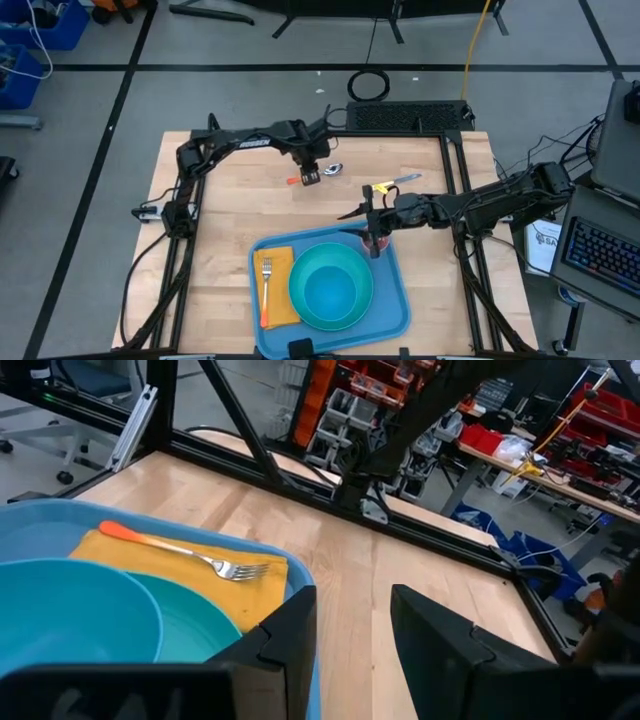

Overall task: Set up tray
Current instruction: Put the spoon on top of the napkin to the right of the fork

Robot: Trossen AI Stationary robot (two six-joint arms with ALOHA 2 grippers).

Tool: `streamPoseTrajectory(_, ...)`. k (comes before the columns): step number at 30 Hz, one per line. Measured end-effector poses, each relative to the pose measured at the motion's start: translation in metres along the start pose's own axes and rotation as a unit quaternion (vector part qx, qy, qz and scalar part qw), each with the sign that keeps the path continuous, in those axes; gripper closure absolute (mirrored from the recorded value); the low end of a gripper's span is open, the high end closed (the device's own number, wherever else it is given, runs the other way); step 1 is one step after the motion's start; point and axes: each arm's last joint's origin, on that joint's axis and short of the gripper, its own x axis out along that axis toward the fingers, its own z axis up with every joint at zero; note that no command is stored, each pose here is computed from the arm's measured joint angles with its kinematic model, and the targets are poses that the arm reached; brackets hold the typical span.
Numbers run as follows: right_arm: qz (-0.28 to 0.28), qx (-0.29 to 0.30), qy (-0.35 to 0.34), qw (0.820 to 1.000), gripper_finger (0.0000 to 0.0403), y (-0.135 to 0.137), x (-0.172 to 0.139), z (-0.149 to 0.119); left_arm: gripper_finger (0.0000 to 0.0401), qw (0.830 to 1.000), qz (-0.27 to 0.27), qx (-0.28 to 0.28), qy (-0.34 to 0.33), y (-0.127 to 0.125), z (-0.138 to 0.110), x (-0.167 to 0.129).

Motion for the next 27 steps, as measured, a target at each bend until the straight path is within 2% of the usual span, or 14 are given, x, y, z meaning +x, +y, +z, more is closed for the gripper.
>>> streamPoseTrajectory(6,-0.007,0.001,-0.012,1.000,0.0280,-0.003,0.000,0.002,0.0265,0.999,-0.012,0.008,0.033,-0.006,0.022,0.011)
streamPoseTrajectory(12,-0.009,0.002,-0.006,1.000,0.0280,-0.004,0.000,0.000,0.0265,0.995,-0.021,0.019,0.093,-0.009,0.023,0.024)
streamPoseTrajectory(19,-0.005,0.001,0.006,1.000,0.0280,-0.004,0.000,-0.002,0.0265,0.996,-0.022,0.024,0.079,-0.009,0.025,0.025)
streamPoseTrajectory(23,-0.005,0.001,0.006,1.000,0.0280,-0.004,0.000,-0.002,0.0265,0.996,-0.054,0.023,0.073,-0.009,0.025,0.025)
streamPoseTrajectory(27,-0.005,0.001,0.005,1.000,0.0280,-0.004,0.000,-0.002,0.0265,0.995,-0.059,0.025,0.072,-0.010,0.025,0.025)
